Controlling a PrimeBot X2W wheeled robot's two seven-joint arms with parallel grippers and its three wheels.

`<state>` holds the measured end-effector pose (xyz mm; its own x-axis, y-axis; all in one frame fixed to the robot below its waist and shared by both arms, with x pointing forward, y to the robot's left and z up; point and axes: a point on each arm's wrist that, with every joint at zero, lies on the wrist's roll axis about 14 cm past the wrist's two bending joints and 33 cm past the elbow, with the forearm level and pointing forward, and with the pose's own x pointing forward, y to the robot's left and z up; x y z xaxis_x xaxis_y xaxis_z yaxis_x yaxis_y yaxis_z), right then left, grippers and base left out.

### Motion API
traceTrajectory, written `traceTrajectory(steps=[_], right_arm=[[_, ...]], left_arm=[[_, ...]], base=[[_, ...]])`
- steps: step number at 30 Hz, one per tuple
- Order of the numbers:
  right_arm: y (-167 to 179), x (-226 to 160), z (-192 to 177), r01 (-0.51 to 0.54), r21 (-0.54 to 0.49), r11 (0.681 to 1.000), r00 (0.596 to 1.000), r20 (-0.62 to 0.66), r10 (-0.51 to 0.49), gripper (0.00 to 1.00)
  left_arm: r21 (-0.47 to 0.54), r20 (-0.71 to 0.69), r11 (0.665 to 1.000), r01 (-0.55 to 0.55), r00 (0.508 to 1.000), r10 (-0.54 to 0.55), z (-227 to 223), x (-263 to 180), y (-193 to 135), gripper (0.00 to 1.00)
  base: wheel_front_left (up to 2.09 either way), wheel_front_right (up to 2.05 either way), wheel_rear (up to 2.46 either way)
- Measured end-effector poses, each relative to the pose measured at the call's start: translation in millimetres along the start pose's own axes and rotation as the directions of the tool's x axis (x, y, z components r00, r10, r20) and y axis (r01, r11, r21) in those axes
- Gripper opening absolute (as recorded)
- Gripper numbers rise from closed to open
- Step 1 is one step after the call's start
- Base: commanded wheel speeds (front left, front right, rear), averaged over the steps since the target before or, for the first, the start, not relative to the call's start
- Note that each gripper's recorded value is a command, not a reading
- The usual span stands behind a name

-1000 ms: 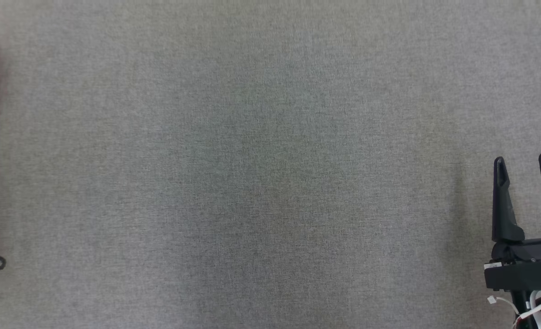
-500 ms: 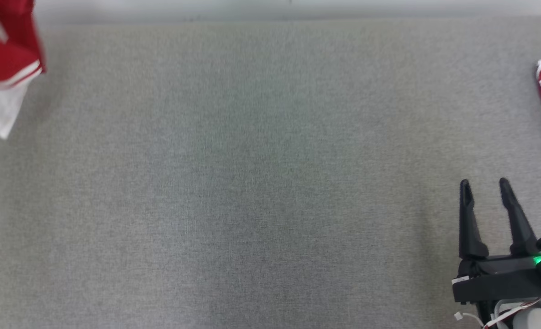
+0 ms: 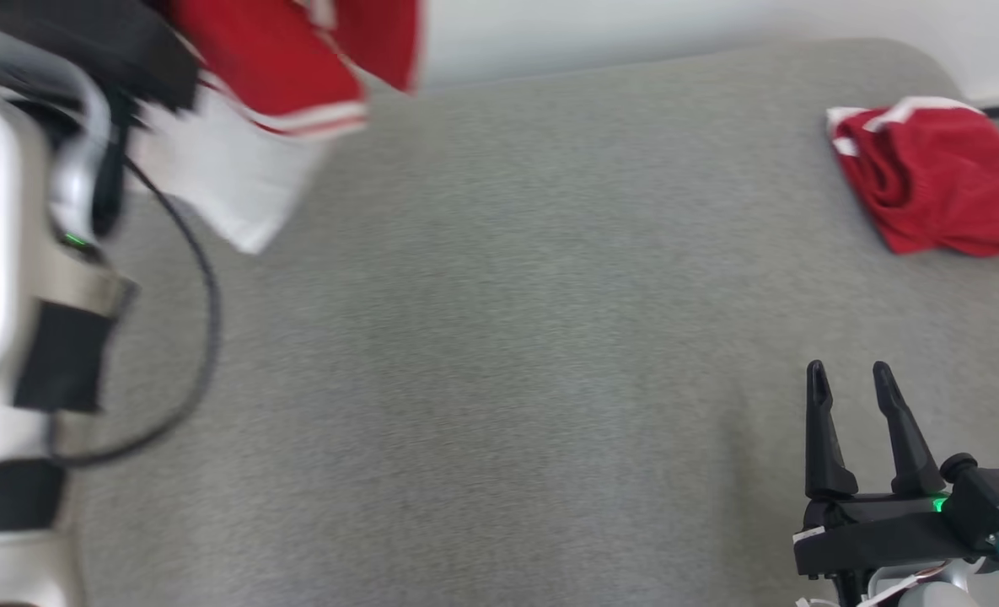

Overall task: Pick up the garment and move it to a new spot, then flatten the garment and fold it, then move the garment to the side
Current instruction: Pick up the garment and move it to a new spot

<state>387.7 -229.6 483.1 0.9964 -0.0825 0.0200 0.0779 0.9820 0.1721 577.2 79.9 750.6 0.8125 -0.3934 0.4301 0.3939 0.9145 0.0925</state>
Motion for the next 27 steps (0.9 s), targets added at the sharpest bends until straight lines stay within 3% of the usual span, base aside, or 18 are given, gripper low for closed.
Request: traceTrajectory(steps=[6, 11, 15, 23, 24, 25, 27], right_arm=[[-24.2, -18.2, 7.0, 0.083, -0.001, 0.997, 0.996, 0.012, -0.083, 1.0], [-37.0, -31.1, 11.6, 0.13, -0.004, 0.992, 0.991, 0.021, -0.129, 1.0], [-39.0, -35.5, 15.0, 0.139, -0.001, 0.99, 0.99, 0.03, -0.139, 1.0], [-28.4, -33.5, 10.2, 0.11, 0.01, 0.994, 0.994, 0.018, -0.11, 1.0], [-26.5, -32.7, 9.7, 0.104, 0.011, 0.995, 0.994, 0.017, -0.104, 1.0], [-24.7, -32.0, 9.4, 0.097, 0.011, 0.995, 0.995, 0.016, -0.097, 1.0], [-20.6, -30.0, 9.9, 0.081, 0.01, 0.997, 0.997, 0.018, -0.081, 1.0]], left_arm=[[-0.145, -0.061, 0.982, 0.124, 0.989, -0.134, -49.3, -3.6, -82.1, 0.0], [-0.285, -0.166, 0.947, 0.148, 0.965, -0.201, -106.3, -34.9, -133.8, 0.0], [-0.388, -0.282, 0.915, 0.107, 0.932, -0.228, -152.5, -78.1, -161.6, 0.0], [-0.443, -0.483, 0.896, 0.038, 0.831, -0.274, -218.0, -170.9, -190.0, 0.0], [-0.445, -0.48, 0.895, 0.044, 0.832, -0.28, -217.6, -175.3, -192.9, 0.63], [-0.443, -0.469, 0.895, 0.049, 0.838, -0.278, -214.8, -176.1, -193.8, 1.0], [-0.442, -0.441, 0.896, 0.048, 0.858, -0.264, -207.3, -174.8, -192.2, 1.0]], base=[[0.0, 0.0, 0.0], [0.0, 0.0, 0.0], [0.0, 0.0, 0.0], [0.0, 0.0, 0.0], [0.0, 0.0, 0.0], [0.0, 0.0, 0.0], [0.0, 0.0, 0.0]])
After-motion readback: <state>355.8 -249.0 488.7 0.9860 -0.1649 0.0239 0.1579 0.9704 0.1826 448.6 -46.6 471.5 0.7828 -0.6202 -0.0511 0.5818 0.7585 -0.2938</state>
